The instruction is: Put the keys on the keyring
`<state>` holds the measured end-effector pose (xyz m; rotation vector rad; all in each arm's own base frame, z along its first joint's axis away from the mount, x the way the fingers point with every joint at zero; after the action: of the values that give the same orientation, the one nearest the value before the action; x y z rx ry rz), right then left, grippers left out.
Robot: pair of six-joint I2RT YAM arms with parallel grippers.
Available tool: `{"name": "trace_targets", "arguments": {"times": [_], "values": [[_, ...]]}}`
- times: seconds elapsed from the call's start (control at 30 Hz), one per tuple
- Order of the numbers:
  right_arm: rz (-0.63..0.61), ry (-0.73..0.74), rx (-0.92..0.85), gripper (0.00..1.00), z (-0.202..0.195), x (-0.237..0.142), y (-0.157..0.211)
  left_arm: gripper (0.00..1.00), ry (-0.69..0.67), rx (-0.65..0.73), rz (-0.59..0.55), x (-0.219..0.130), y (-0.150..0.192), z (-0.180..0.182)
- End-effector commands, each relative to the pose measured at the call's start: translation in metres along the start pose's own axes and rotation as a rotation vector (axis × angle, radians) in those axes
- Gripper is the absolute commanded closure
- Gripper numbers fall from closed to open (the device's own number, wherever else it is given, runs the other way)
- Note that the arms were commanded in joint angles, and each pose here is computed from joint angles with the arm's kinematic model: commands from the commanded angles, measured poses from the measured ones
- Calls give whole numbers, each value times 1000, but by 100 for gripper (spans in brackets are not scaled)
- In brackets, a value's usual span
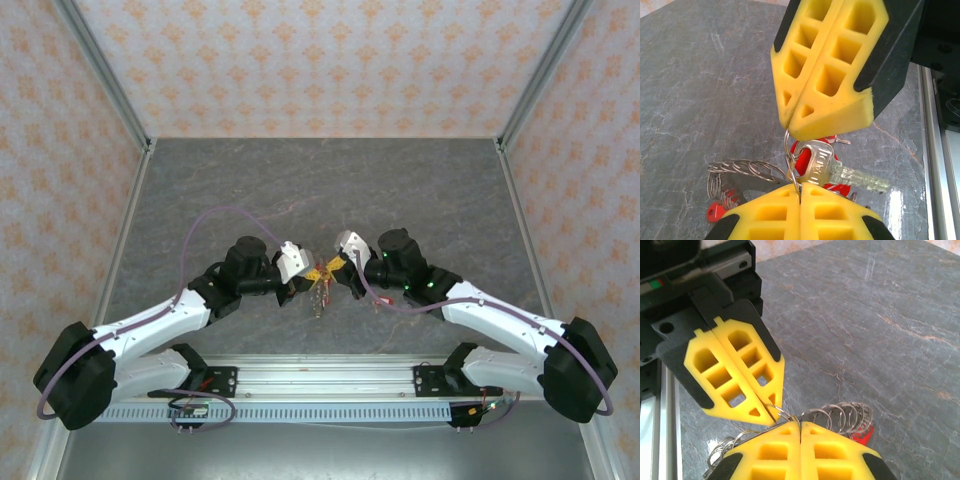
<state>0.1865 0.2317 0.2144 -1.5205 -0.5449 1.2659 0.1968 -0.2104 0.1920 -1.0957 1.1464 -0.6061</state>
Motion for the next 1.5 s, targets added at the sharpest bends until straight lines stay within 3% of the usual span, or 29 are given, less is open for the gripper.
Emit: {"name": "trace_targets", "arguments": {"times": [0.0, 0.4, 0.53, 0.93, 1.27, 1.47], "values": [[24, 53, -13, 100, -5, -1, -3, 100, 45, 54, -82, -1, -24, -3], [85, 56, -35, 100, -5, -3, 4, 100, 43, 51, -77, 2, -23, -1], [129, 64, -63, 93, -5, -7, 6, 100, 46, 47, -72, 3, -22, -1], [106, 66, -71, 86, -1, -17, 8, 100, 46, 49, -73, 0, -22, -2], [46, -55, -81, 83, 11, -15, -1, 100, 53, 48, -76, 1, -22, -3], [75, -53, -197, 85, 10, -16, -5, 100, 106, 50, -75, 0, -24, -8]]}}
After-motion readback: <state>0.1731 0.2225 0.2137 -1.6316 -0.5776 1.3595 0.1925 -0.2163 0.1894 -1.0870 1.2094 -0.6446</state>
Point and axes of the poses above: each hand's point on the last joint's axis, 136 mm out from that joint toward the fingers, its own x axis out along the fingers, its own z axis along the line the jaws close on, y = z × x, the point moved 7 cm from there along -x, back along the fingers, and after that the axes turned 2 degrees about x, right-handed, at the moved point
